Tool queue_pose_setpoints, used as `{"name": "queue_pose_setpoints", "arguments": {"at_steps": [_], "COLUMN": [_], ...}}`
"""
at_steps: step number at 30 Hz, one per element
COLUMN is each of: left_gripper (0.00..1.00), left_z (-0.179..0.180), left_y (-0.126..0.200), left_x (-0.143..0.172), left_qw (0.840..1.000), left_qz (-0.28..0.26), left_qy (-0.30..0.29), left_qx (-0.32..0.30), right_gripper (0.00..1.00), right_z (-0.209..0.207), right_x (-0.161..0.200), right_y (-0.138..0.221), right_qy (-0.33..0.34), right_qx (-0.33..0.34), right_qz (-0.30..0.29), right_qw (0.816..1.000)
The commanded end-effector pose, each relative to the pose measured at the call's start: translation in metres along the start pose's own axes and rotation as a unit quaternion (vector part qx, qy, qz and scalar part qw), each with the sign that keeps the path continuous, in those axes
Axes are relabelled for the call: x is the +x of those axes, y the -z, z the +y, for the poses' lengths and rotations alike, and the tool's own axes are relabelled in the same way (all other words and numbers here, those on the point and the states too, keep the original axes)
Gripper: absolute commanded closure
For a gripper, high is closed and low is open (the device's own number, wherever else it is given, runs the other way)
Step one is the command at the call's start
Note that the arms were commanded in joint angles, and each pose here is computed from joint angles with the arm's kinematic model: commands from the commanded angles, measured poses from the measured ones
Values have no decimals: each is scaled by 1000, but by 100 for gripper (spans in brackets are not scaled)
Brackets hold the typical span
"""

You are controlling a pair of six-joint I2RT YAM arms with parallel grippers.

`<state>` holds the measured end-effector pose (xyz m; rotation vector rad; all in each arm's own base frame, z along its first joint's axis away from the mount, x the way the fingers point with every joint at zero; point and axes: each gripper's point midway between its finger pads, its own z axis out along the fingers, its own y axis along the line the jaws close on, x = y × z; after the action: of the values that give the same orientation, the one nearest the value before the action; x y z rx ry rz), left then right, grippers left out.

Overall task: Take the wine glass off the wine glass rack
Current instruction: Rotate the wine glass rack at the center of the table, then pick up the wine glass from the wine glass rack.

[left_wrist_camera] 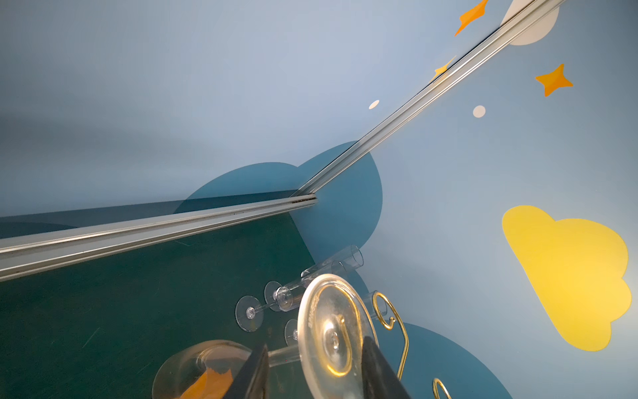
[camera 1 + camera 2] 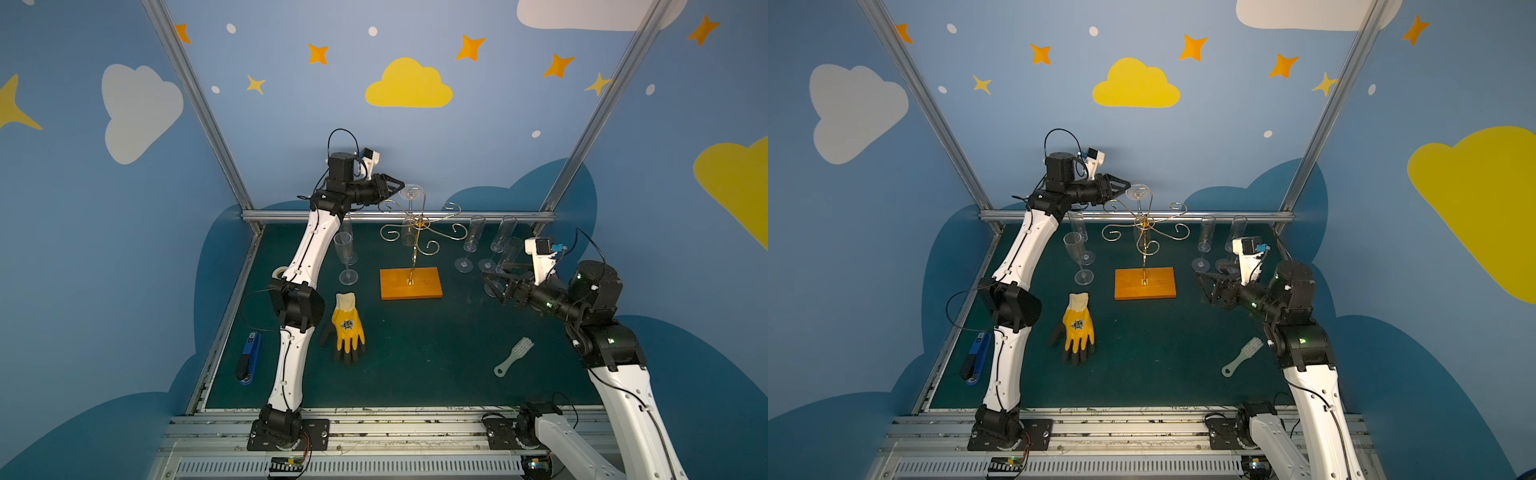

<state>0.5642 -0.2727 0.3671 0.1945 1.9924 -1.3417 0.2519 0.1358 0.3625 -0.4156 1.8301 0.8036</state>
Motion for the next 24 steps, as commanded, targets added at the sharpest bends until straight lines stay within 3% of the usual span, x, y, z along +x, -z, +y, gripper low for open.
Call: {"name": "queue_pose_setpoints", "arguments": {"at_steps": [1,24], "left_gripper": [56,57], "left_z": [-8,-26], "left_y": [0,2], "left_x": [20,31], "left_qw": [999,999], "left_qz": [34,48], "left_qy": [13,11], "left_qx": [-6,-6], "right_gripper": [16,16], "right_z": [1,0], "right_x": [7,12], "right_y": [1,1], "right_qy": [-1,-5], "right_qx": [-2,-2], "right_qz": [7,8], "right_qw": [1000,1000]}}
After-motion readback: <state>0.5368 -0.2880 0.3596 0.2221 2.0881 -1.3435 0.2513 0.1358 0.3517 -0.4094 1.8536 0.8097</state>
